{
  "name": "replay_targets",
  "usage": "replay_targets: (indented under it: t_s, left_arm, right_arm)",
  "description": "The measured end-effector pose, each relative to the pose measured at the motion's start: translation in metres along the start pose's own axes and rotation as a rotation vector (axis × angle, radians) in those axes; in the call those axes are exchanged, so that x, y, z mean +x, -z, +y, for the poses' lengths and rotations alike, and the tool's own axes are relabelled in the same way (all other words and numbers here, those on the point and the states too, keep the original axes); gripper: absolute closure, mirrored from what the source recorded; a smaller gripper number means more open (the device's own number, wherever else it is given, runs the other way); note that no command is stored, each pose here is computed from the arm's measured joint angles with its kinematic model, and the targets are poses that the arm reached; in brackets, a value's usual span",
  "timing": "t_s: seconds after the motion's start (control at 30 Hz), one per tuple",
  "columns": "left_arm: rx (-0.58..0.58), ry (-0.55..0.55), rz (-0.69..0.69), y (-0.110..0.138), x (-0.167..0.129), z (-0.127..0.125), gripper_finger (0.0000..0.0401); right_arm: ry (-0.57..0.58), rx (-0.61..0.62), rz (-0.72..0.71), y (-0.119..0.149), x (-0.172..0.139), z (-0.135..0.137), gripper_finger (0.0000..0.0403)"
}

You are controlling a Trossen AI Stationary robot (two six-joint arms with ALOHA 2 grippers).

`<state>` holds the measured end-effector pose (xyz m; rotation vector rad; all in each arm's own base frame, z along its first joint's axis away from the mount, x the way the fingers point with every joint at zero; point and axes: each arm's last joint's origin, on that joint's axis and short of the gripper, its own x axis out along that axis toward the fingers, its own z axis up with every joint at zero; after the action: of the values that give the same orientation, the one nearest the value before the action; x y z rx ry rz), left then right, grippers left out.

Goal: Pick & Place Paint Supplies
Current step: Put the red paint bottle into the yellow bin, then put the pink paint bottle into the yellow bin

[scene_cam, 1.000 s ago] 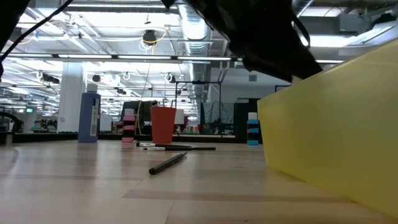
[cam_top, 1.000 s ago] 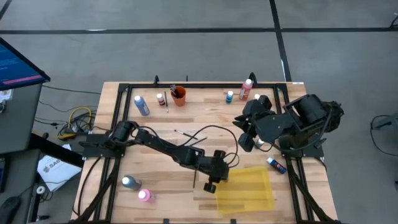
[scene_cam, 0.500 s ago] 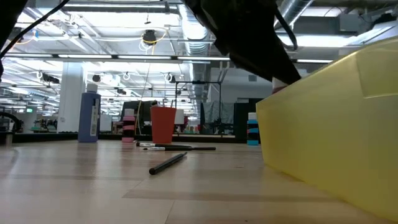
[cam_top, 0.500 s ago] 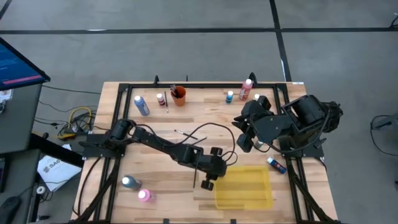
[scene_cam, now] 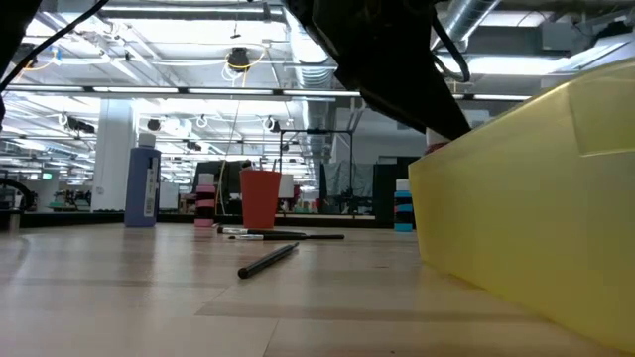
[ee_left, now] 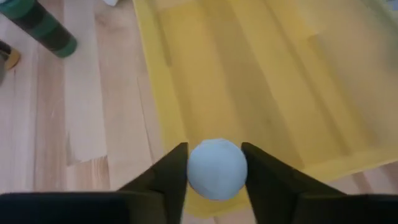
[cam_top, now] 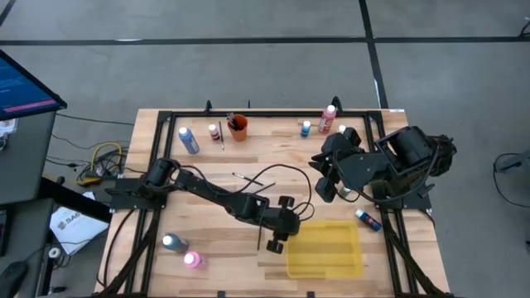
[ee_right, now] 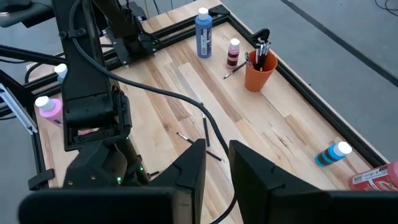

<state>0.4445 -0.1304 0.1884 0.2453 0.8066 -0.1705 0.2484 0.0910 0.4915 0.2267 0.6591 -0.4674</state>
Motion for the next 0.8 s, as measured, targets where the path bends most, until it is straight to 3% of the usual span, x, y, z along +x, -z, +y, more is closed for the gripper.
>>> replay_targets:
  t_s: [0.2, 0.37, 0.47, 0.63, 0.8]
  left_arm:
    - [-0.001, -0.011, -0.001, 0.0, 0.001, 0.001, 0.0175]
    - [-0.001, -0.012, -0.012, -0.003, -0.008, 0.002, 0.0147]
    - [-0.02, -0.042, -0.088, -0.019, -0.036, 0.011, 0.0144]
    - [-0.061, -0.164, -0.096, -0.03, -0.099, 0.043, 0.0144]
    - [-0.145, -0.326, -0.099, -0.012, -0.169, 0.091, 0.0144]
  right_arm:
    - [-0.001, 0.002, 0.001, 0.0, 0.0, 0.0, 0.0335]
    - [-0.004, 0.002, 0.004, 0.0, 0.0, 0.0, 0.0335]
    - [-0.004, 0.002, 0.004, 0.0, 0.0, 0.0, 0.0335]
    - [-0.004, 0.0, 0.004, 0.0, 0.0, 0.0, 0.0335]
    - [-0.005, -0.017, 0.004, 0.0, 0.0, 0.0, 0.0335]
